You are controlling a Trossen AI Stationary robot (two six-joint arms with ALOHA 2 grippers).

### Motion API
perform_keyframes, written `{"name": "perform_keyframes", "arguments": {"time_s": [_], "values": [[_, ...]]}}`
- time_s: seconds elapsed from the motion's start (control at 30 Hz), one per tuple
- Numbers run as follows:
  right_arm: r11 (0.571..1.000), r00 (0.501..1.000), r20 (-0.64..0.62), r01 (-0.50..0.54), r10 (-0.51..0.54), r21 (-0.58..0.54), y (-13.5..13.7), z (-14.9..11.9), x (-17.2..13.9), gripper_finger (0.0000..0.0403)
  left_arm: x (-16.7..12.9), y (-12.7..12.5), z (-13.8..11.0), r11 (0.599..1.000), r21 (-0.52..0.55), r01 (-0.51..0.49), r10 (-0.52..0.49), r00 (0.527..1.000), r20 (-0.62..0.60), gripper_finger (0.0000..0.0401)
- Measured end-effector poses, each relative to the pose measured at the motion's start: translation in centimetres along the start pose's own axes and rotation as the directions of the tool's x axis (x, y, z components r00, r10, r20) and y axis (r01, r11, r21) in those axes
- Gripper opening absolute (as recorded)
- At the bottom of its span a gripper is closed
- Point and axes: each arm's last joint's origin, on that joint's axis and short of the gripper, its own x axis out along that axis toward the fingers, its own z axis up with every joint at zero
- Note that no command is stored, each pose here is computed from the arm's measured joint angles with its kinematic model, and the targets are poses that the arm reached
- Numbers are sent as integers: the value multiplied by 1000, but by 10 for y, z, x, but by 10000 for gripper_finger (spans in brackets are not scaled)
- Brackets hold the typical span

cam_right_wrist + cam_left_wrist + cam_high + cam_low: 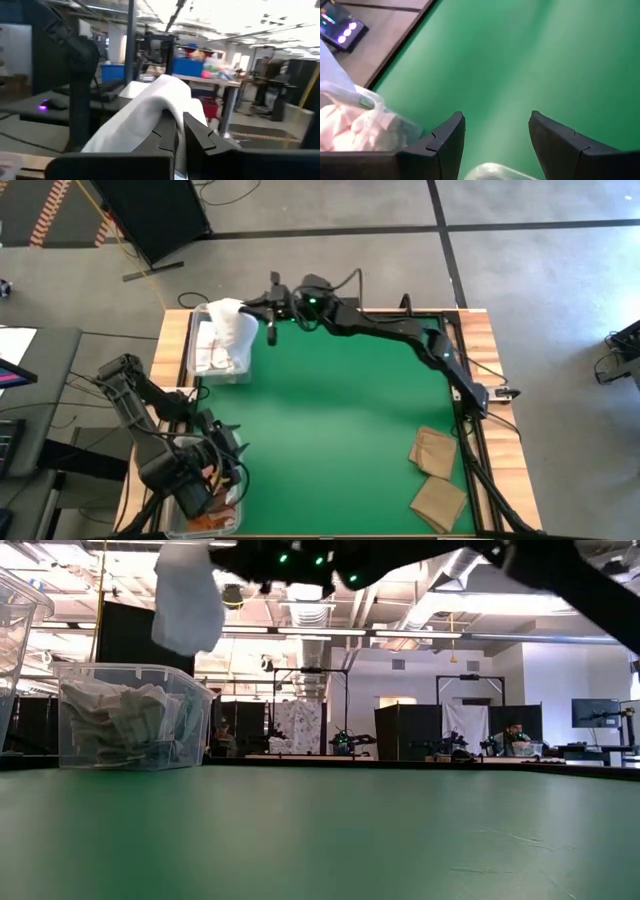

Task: Sort towels by color in basket
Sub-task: Put the white towel into the top transparent bin

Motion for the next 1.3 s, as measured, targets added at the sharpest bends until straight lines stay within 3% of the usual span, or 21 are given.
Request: {"name": "perform_keyframes", "arguments": {"time_s": [0.2, 0.47, 0.7, 1.03, 1.3], "values": [[996, 991, -110, -67, 74, 58, -1, -45, 19, 39, -2, -1, -4, 1000, 4, 27, -27, 996, -81, 208], [983, 968, -195, -138, 160, 118, 4, -90, 25, 42, -8, -3, -9, 999, 12, 47, -46, 997, -69, 208], [983, 944, -279, -159, 178, 89, 6, -98, 22, 43, -11, -3, -10, 999, 28, 44, -44, 999, -4, 208], [982, 945, -276, -154, 177, 106, 6, -96, 22, 43, 3, 1, 4, 998, 50, -30, 27, 998, 54, 208], [942, 928, -212, -264, 306, 208, 2, -71, 16, 44, 38, 10, 6, 953, 264, -150, 157, 988, -6, 208]]}}
